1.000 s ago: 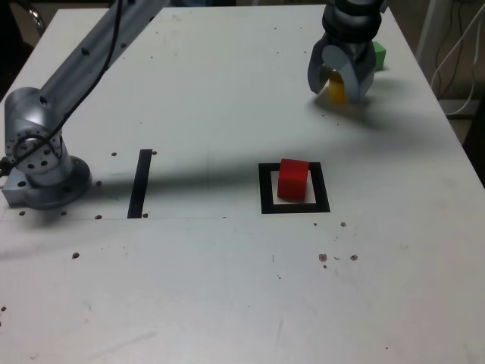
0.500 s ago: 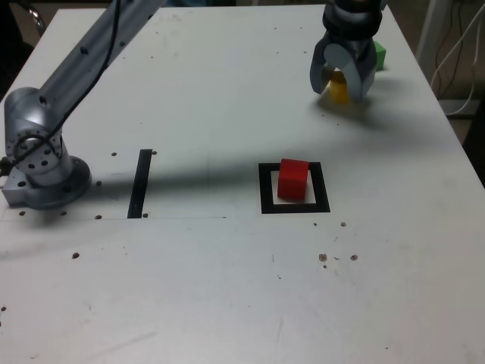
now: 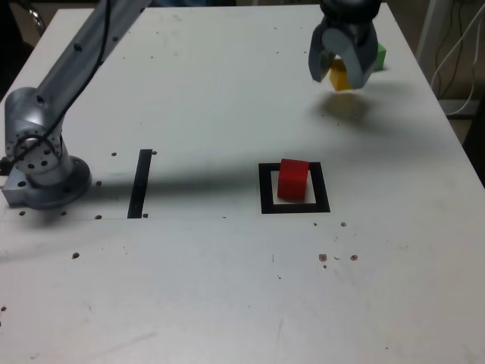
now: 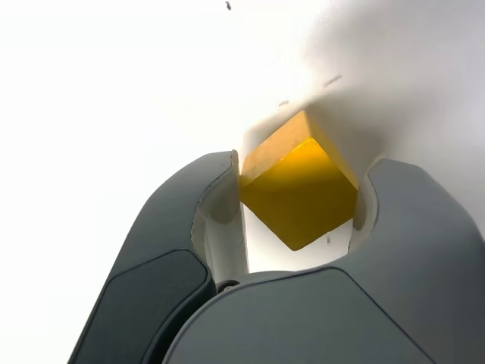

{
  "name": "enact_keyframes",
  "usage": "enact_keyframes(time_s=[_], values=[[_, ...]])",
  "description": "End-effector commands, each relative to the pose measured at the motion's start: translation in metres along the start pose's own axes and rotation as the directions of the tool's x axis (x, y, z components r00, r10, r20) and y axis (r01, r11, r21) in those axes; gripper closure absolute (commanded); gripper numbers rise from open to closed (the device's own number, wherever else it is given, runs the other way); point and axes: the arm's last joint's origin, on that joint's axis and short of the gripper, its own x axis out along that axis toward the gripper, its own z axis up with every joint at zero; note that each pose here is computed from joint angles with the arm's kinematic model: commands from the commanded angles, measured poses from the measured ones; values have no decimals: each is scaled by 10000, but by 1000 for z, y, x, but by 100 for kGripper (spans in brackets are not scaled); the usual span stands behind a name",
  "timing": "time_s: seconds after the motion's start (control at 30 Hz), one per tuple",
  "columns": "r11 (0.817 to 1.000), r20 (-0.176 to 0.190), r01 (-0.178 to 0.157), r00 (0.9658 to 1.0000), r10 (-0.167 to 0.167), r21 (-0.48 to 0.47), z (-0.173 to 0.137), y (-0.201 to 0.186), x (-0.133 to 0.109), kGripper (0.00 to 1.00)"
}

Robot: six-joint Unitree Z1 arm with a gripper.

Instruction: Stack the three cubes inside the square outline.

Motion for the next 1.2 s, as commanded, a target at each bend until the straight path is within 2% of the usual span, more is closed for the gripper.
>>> enact_keyframes(time_s=[0.0, 0.17, 0.33, 0.47, 0.83, 1.17], values=[[9999, 160, -169, 9997, 168, 37, -4, -5, -18, 74], [9996, 332, -256, 9991, 253, 81, -15, -21, -49, 74], [9998, 505, -6, 9987, 16, -203, -25, -47, -70, 74], [9990, 485, 170, 9987, -149, -414, -21, -72, -76, 74], [9959, 98, 255, 9996, -248, -871, -4, -158, -84, 74], [9907, 121, 619, 9981, -609, -1208, 5, -211, -90, 74]])
